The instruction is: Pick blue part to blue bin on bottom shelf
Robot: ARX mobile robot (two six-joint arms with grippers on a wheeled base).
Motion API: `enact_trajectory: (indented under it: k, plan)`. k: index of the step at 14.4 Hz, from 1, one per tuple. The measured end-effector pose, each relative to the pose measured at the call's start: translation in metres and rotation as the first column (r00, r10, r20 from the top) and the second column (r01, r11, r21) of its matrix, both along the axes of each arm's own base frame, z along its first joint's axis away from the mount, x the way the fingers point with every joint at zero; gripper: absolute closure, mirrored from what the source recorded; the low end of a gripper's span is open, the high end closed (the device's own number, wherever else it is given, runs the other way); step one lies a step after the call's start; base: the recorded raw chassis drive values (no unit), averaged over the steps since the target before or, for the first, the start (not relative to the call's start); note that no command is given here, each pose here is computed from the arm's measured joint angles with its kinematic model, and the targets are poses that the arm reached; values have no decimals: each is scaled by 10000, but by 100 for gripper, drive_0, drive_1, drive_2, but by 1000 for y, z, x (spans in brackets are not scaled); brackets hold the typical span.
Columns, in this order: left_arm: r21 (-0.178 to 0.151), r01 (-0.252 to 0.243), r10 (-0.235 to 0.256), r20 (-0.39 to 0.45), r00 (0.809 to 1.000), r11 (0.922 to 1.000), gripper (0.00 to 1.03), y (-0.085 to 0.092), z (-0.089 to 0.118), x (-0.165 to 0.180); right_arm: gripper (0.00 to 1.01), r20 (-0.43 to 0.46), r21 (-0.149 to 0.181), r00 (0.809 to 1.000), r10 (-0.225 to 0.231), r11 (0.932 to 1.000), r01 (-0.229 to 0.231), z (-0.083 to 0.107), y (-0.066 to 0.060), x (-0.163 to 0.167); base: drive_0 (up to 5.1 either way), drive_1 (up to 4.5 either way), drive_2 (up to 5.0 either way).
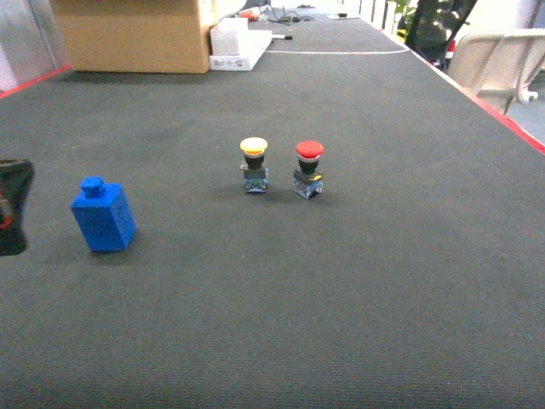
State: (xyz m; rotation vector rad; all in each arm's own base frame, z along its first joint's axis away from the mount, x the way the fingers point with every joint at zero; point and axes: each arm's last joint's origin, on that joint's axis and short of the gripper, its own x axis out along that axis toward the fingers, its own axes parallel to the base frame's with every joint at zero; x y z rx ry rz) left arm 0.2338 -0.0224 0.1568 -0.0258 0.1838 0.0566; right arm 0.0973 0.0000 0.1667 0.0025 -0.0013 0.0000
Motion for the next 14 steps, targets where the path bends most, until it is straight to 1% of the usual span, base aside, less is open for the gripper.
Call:
enact_trajectory:
  k: [2, 3, 4, 7, 9, 11, 12, 14]
  plan:
    - [40, -8, 9, -356, 9994, 10000, 5, -3, -12, 27, 3, 0, 0, 10000, 0, 10000, 0, 0, 0, 0, 0, 0, 0]
    - [99, -295, 302, -840, 9960, 9995, 5, -3, -42, 69, 3, 0, 0, 10000, 0, 10000, 0, 0, 0, 0, 0, 0, 0]
    - [179, -458, 478, -1346, 9897, 9988, 5, -1, -68, 107, 3, 0, 0, 10000, 0, 10000, 0, 0, 0, 0, 0, 0, 0]
    - [115, -134, 150, -1494, 9887, 9998, 6, -4, -74, 128, 3, 0, 0, 10000, 0, 10000, 0, 0, 0, 0, 0, 0, 0]
    - [97, -126, 138, -1446, 9894, 9999, 27, -4, -73, 137, 3, 0, 0, 10000, 0, 10000, 0, 0, 0, 0, 0, 0, 0]
    - [58, -143, 150, -1442, 9894, 9999, 50, 1, -74, 139, 3, -4, 0, 10000, 0, 10000, 0, 0, 0, 0, 0, 0, 0]
    - [43, 26, -20, -1407, 9900, 10000, 57, 0, -75, 137, 3, 0, 0, 10000, 0, 10000, 0, 0, 0, 0, 0, 0, 0]
    - [88, 149, -136, -1345, 9908, 9999, 58, 0, -72, 118, 3, -4, 0, 10000, 0, 10000, 0, 0, 0, 0, 0, 0, 0]
